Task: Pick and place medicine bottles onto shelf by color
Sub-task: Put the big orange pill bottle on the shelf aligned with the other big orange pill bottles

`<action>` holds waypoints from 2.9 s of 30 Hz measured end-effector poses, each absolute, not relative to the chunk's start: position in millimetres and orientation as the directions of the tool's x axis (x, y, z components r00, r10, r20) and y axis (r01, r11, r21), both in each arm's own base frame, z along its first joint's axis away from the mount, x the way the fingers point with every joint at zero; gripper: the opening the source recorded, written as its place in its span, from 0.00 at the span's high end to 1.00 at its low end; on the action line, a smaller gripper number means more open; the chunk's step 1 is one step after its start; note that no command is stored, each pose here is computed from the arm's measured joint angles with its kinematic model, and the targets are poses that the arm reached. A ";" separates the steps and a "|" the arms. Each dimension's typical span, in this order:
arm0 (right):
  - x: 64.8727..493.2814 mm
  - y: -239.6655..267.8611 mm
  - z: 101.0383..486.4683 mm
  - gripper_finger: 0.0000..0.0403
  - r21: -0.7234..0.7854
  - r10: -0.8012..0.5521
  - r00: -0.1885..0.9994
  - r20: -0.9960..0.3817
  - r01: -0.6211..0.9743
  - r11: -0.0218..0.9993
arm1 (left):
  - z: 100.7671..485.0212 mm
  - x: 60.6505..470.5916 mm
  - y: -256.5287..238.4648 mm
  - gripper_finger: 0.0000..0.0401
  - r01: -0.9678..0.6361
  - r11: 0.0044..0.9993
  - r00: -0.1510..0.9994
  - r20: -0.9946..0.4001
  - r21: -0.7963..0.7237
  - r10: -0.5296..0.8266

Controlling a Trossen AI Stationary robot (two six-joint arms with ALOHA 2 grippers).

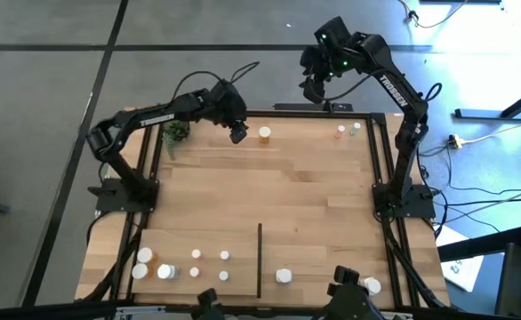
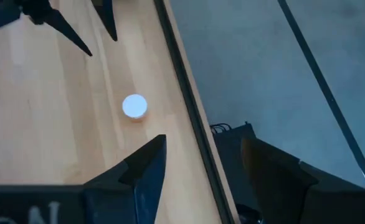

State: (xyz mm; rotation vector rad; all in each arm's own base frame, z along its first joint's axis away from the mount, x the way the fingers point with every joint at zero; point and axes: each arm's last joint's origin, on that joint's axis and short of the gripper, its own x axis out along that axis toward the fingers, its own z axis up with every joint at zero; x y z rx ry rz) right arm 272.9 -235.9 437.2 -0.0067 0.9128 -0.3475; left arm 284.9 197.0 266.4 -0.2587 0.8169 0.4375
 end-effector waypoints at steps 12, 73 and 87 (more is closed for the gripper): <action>273.3 -236.2 437.5 0.48 -0.119 -0.300 0.564 -0.769 0.334 0.935 | 242.1 305.6 208.1 0.51 -0.115 0.984 0.679 -0.712 0.136 0.178; 273.5 -236.1 437.1 0.48 -0.121 -0.298 0.563 -0.771 0.331 0.936 | 168.9 351.4 210.3 0.14 -0.273 0.950 0.599 -0.746 0.151 0.290; 273.5 -236.1 437.1 0.48 -0.120 -0.298 0.563 -0.771 0.330 0.936 | 160.7 354.9 216.2 0.14 -0.309 0.931 0.588 -0.730 0.196 0.349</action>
